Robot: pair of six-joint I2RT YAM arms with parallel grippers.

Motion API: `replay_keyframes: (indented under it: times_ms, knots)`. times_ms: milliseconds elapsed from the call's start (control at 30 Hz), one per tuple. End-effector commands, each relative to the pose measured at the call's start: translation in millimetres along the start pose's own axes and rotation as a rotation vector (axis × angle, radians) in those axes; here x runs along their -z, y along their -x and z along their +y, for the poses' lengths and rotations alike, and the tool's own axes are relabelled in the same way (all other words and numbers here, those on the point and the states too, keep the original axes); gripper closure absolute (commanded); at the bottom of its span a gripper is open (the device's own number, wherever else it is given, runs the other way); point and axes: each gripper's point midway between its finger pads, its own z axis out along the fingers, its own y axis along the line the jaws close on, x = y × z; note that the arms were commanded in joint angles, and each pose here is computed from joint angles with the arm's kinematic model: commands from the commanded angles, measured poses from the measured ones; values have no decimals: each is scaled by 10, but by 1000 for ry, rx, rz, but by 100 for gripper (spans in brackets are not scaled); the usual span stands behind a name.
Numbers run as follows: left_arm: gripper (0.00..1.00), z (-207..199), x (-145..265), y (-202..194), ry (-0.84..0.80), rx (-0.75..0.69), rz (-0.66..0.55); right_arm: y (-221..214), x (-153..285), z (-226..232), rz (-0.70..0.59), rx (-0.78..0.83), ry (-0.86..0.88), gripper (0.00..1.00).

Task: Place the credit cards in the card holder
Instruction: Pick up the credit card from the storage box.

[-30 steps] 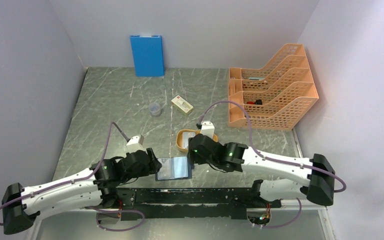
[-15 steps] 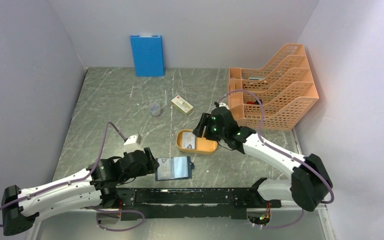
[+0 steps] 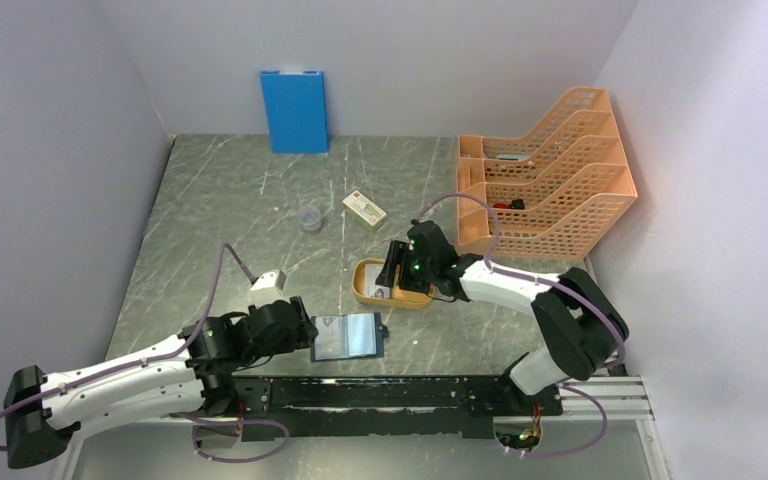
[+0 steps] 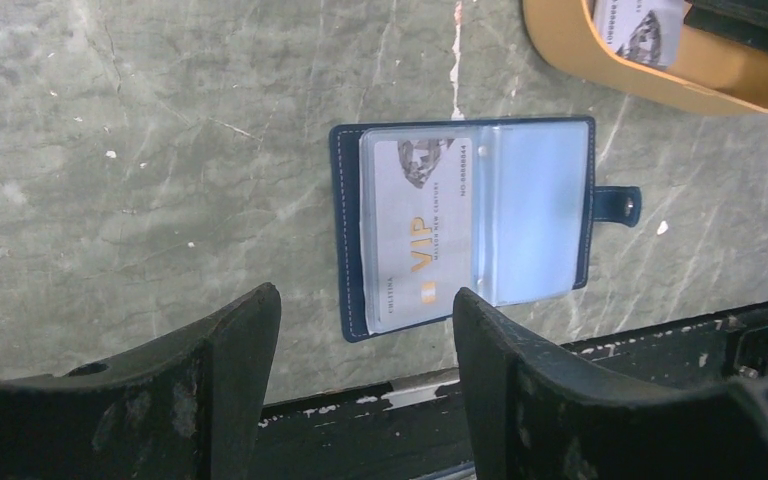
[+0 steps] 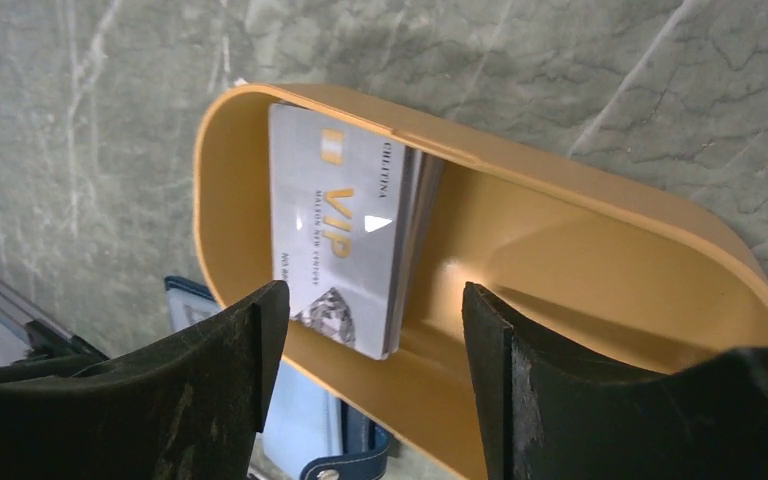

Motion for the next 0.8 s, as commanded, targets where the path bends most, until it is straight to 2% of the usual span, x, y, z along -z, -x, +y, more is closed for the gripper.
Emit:
replay_keyframes:
  times_ms: [0, 267, 533, 767]
  knots:
    - [32, -56, 5, 16, -4, -14, 5, 56, -89, 12, -3, 22, 9, 33]
    - [32, -68, -33, -6, 3, -22, 13, -102, -187, -115, 49, 22, -16, 43]
    - [32, -64, -52, -27, 8, -22, 20, -109, -137, -230, 27, -10, -13, 64]
    - [32, -52, -66, -43, 12, -16, 23, -102, -88, -273, 19, -29, 6, 68]
